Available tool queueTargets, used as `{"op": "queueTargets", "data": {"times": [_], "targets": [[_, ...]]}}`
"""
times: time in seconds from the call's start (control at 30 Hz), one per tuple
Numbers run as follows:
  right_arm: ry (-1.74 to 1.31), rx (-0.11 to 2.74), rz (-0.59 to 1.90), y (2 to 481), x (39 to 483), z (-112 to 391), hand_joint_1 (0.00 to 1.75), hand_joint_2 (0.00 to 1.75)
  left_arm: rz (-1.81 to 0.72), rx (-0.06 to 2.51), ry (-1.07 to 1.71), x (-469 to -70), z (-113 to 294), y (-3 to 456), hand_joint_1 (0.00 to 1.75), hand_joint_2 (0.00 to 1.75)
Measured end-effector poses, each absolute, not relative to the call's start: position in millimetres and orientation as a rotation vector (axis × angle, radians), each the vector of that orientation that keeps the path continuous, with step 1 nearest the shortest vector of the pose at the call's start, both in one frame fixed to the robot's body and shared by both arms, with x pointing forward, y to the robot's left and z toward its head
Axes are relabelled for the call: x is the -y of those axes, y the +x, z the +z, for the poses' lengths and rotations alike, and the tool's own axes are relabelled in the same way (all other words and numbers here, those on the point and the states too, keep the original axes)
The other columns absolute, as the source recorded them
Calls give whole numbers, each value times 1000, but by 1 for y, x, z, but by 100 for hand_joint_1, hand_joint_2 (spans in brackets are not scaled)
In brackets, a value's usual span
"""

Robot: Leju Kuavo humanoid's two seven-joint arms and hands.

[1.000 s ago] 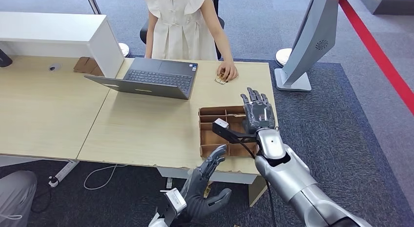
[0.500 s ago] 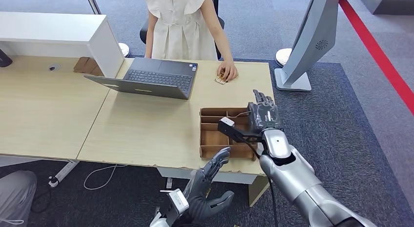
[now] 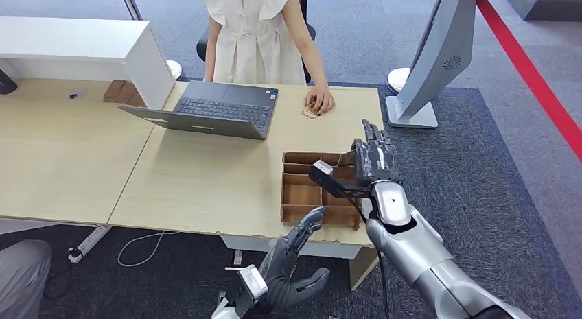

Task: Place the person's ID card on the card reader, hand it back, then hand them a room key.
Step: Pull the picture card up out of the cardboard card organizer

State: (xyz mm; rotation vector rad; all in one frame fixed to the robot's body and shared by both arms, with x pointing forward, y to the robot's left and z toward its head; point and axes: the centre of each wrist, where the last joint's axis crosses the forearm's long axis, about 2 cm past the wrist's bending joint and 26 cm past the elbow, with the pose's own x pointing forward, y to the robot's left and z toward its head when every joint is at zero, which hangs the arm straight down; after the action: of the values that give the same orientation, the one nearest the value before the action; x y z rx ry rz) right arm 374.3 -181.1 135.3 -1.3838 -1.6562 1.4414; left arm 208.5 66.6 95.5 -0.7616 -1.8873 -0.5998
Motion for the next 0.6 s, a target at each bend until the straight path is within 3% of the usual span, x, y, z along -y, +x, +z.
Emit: {"op": "queueTargets", "data": {"times": [0.6], "targets": [[-1513, 1943, 1247, 372, 154, 212, 175, 175, -609, 1881, -760, -66, 93, 209, 0, 175]]}}
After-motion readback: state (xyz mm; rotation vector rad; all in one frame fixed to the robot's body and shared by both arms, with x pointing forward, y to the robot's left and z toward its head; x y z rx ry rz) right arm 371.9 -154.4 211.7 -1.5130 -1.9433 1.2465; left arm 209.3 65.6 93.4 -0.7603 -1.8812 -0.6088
